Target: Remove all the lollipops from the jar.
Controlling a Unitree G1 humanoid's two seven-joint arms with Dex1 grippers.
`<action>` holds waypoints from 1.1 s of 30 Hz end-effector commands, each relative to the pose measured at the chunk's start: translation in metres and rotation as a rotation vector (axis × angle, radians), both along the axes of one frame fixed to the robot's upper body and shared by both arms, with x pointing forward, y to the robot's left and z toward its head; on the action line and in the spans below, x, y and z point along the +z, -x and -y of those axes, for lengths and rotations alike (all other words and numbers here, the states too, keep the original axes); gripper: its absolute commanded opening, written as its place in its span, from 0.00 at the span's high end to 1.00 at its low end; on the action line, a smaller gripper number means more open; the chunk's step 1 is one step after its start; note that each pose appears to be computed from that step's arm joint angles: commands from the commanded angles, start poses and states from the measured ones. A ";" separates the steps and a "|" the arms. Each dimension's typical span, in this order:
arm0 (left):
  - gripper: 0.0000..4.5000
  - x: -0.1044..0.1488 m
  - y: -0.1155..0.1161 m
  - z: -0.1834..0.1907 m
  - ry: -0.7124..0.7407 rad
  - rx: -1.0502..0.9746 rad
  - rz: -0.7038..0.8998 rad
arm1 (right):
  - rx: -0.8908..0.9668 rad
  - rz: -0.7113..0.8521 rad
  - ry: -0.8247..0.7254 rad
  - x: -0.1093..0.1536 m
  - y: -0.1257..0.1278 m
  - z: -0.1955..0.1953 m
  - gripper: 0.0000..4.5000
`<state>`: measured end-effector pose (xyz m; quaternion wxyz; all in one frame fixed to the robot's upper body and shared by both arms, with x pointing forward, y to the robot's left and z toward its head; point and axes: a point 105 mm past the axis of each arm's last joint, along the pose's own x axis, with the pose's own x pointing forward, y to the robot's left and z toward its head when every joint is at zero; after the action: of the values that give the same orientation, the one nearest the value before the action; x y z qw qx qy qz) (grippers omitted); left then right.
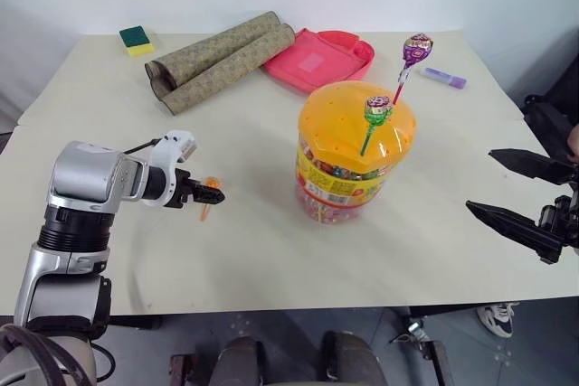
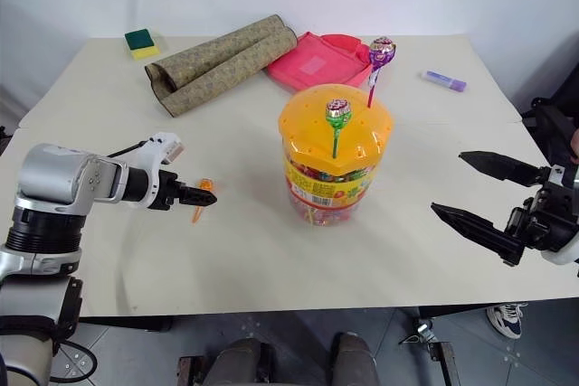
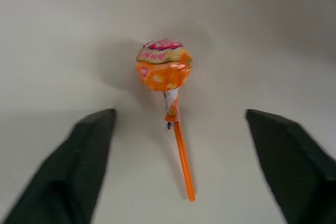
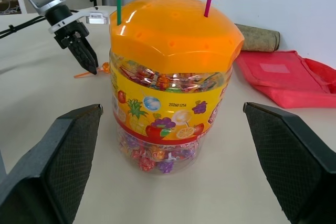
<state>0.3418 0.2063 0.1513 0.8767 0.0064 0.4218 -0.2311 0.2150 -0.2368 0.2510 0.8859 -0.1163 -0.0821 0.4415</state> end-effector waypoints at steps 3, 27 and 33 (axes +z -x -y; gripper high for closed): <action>0.01 0.053 -0.005 -0.011 0.009 -0.002 0.134 | -0.031 0.069 0.019 0.013 0.005 0.002 0.00; 0.01 0.163 0.056 0.133 0.562 -1.275 0.834 | -0.067 0.138 0.032 0.026 0.008 0.003 0.00; 0.01 0.161 0.046 0.171 0.660 -1.317 0.811 | -0.084 0.147 0.029 0.026 0.011 0.003 0.00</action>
<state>0.2970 0.0408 0.3053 0.6088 0.0610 -0.0935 -0.7854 0.2102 -0.2393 0.2670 0.8949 -0.1458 -0.1118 0.4066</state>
